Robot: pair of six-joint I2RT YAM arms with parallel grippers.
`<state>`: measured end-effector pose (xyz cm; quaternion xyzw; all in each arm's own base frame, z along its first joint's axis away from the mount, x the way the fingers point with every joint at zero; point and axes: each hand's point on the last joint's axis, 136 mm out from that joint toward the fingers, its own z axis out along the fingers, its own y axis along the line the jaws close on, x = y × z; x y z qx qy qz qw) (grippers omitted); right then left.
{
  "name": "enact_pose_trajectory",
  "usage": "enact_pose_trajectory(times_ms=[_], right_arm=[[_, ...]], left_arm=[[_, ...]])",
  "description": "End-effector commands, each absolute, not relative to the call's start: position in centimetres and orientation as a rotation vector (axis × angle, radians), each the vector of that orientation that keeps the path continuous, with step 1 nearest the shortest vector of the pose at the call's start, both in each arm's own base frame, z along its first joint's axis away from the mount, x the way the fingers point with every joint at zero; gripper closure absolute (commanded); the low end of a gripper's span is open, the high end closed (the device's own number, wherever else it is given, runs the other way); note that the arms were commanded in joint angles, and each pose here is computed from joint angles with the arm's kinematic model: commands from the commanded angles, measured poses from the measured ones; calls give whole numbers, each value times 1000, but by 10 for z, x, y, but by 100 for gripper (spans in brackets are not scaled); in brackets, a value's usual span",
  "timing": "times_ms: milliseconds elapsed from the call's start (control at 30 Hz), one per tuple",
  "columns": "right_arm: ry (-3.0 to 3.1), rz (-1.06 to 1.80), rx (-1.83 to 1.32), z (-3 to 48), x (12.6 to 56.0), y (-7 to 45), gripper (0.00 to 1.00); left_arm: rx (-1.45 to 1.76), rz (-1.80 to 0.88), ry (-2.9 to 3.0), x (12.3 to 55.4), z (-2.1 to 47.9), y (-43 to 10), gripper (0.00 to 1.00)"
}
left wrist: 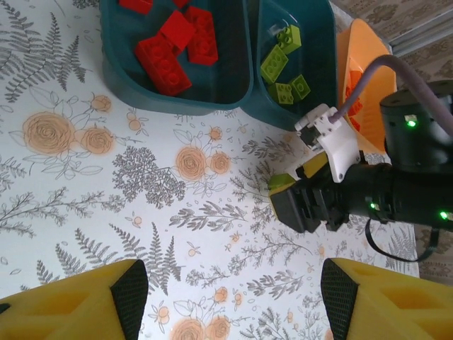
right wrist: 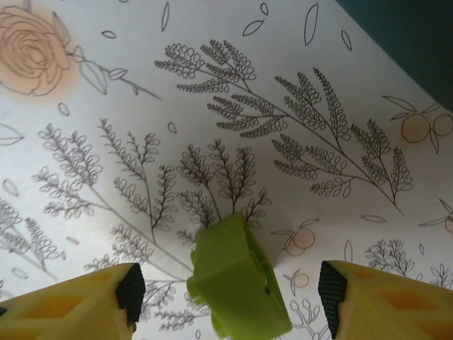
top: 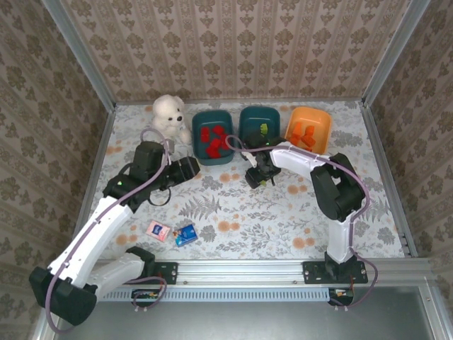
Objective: Sort the legos into containers by color
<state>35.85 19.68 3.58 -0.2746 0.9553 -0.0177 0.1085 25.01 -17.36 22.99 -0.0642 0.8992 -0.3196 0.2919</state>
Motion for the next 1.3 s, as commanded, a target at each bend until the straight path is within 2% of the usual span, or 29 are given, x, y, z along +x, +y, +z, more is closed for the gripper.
enact_pose_trajectory(times_ms=[0,233,400,633,833,1000,1100,1267], right_arm=[[2822,-125,-832,32,365,190,37],[2839,-100,-819,28,366,194,65],[2807,-69,-762,51,368,196,77],[2654,70,-515,137,395,206,79],[2534,115,-261,170,477,209,79],[2505,32,-41,159,548,184,79],[2498,3,72,146,575,167,79],[2475,183,6,129,601,195,78]], left_arm=[[-231,-817,2455,242,215,-167,31],[-220,-809,2444,245,220,-167,32],[-194,-811,2453,244,218,-170,32],[-139,-837,2461,256,214,-189,33],[-87,-861,2450,279,218,-212,33],[-67,-867,2435,289,225,-219,34],[-71,-858,2427,290,228,-218,34],[-87,-835,2426,285,230,-212,34]])
